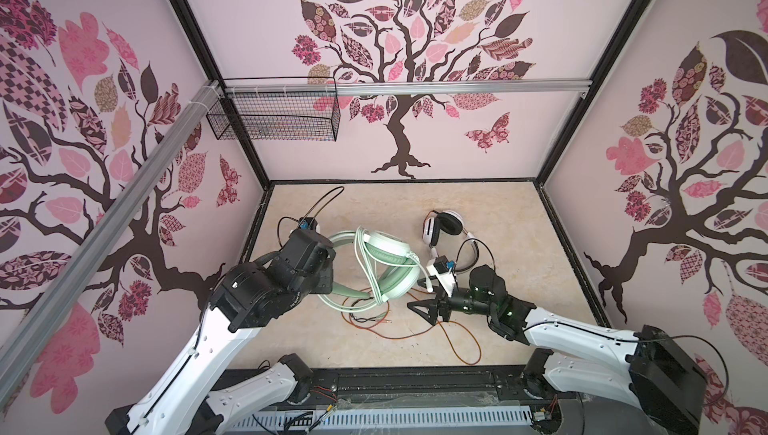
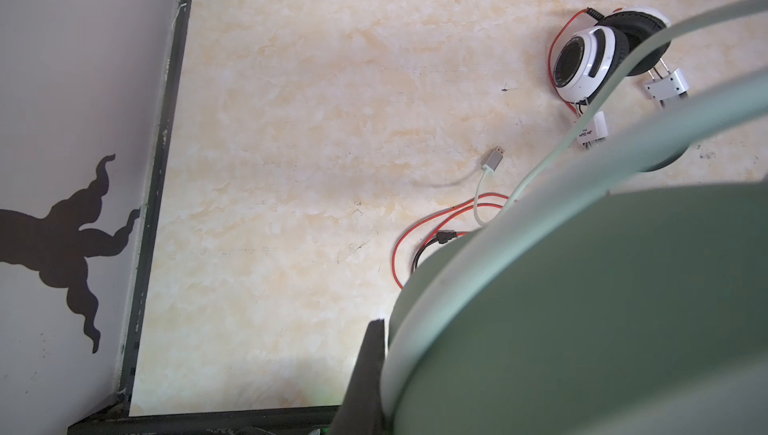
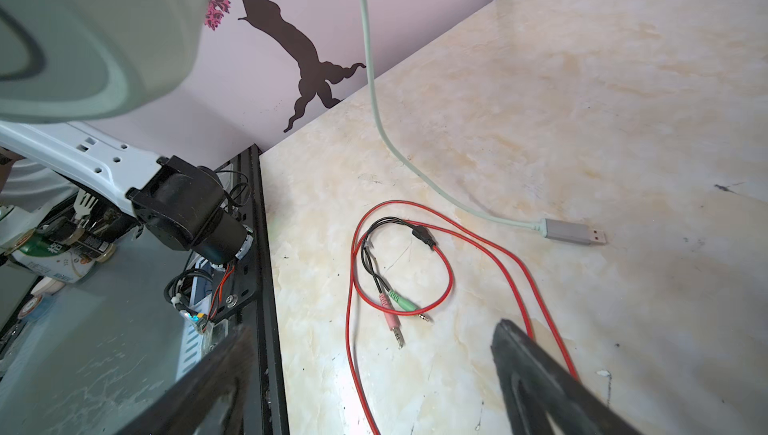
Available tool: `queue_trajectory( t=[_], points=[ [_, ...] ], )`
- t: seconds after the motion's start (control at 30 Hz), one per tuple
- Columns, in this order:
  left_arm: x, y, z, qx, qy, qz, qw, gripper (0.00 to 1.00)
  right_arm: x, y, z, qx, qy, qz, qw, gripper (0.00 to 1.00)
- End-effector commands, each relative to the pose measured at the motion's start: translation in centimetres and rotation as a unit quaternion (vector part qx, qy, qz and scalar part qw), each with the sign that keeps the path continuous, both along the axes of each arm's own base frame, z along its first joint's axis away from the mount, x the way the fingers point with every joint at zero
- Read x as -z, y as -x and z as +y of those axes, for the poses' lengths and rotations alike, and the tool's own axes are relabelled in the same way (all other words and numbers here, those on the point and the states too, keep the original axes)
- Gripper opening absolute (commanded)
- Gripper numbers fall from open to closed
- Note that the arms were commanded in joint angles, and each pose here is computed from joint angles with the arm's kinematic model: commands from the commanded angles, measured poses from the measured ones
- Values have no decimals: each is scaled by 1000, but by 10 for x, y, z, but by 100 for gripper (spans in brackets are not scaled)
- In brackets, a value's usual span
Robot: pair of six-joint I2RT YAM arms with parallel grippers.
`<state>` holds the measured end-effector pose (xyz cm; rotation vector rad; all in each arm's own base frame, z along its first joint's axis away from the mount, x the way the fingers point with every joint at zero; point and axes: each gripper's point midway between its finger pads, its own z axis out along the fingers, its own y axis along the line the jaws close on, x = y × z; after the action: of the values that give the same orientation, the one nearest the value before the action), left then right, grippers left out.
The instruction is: Wrap the headphones
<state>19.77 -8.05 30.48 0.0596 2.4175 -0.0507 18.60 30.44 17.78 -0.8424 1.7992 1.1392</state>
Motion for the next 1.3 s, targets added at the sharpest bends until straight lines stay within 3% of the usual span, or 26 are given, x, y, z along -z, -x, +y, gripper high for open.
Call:
queue_trajectory(
  t=[0.0,0.27,0.5,0.8,1.07,1.27],
  points=[
    [-43,-7,-15,8,75,-57,996,0,-11,0,1,7,-14,3,1000,91],
    [-64,3,0,17,110,-141,984,0,-2,6,4,-6,-10,7,1000,91],
    [-52,4,-30,79,118,-89,986,0,-3,10,13,-33,-22,-8,999,91],
    [-54,1,-35,80,112,-73,988,0,20,-10,37,-44,3,-28,999,91],
    [-86,9,-39,99,151,-97,979,0,31,-10,62,-100,-48,-79,991,89],
    [-108,9,-39,103,158,-114,975,0,33,-32,79,-80,-64,-81,991,87]
  ],
)
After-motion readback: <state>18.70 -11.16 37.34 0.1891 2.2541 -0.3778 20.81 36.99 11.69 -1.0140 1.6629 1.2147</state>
